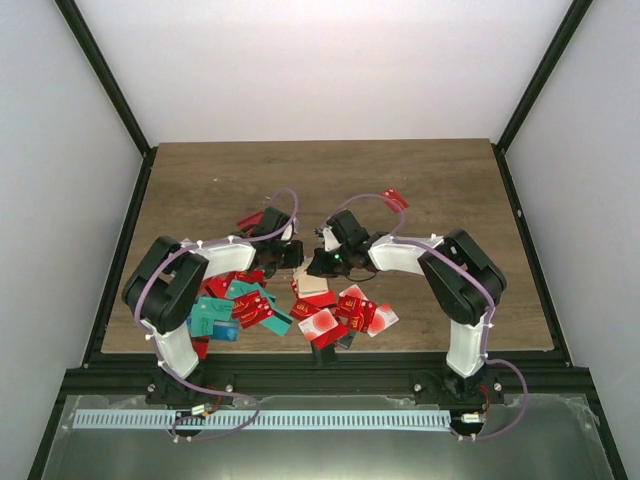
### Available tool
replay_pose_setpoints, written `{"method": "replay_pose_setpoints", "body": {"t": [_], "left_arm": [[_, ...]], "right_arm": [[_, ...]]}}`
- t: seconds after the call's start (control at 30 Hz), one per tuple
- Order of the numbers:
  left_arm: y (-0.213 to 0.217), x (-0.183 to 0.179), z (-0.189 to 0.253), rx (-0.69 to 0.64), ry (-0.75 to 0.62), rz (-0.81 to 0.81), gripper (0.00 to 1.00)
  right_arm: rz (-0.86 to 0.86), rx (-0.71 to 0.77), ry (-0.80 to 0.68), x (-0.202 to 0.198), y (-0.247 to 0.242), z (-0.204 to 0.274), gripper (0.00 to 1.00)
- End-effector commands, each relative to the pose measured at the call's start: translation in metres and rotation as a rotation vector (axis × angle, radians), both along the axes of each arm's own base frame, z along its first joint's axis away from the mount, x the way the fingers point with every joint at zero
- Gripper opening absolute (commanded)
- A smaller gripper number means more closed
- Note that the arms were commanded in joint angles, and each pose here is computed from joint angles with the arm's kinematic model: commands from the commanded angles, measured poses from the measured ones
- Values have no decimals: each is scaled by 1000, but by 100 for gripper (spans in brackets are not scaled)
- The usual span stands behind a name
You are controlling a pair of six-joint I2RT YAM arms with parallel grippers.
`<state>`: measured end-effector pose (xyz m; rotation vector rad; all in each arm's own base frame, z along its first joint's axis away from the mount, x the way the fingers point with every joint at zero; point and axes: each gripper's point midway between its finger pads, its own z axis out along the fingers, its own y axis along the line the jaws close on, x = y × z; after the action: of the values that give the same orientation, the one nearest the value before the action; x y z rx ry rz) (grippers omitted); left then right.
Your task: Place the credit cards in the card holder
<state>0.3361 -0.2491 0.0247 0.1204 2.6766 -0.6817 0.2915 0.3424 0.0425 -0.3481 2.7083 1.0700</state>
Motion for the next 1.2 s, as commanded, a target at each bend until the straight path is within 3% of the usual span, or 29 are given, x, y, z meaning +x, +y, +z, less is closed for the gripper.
{"method": "replay_pose_setpoints", "body": {"t": [0.0, 0.37, 0.77, 1.17], "left_arm": [[9, -17, -13, 40, 52, -13, 4], [10, -18, -14, 43, 52, -13, 4], [13, -22, -17, 51, 54, -16, 4], [6, -23, 17, -11, -43, -61, 4]], "right_arm": [[-25, -27, -36, 7, -2, 14, 1], [-45, -53, -13, 7, -6, 6, 1], [-87, -196, 23, 4, -29, -32, 1], [-87, -338, 138, -16, -52, -76, 1]]}}
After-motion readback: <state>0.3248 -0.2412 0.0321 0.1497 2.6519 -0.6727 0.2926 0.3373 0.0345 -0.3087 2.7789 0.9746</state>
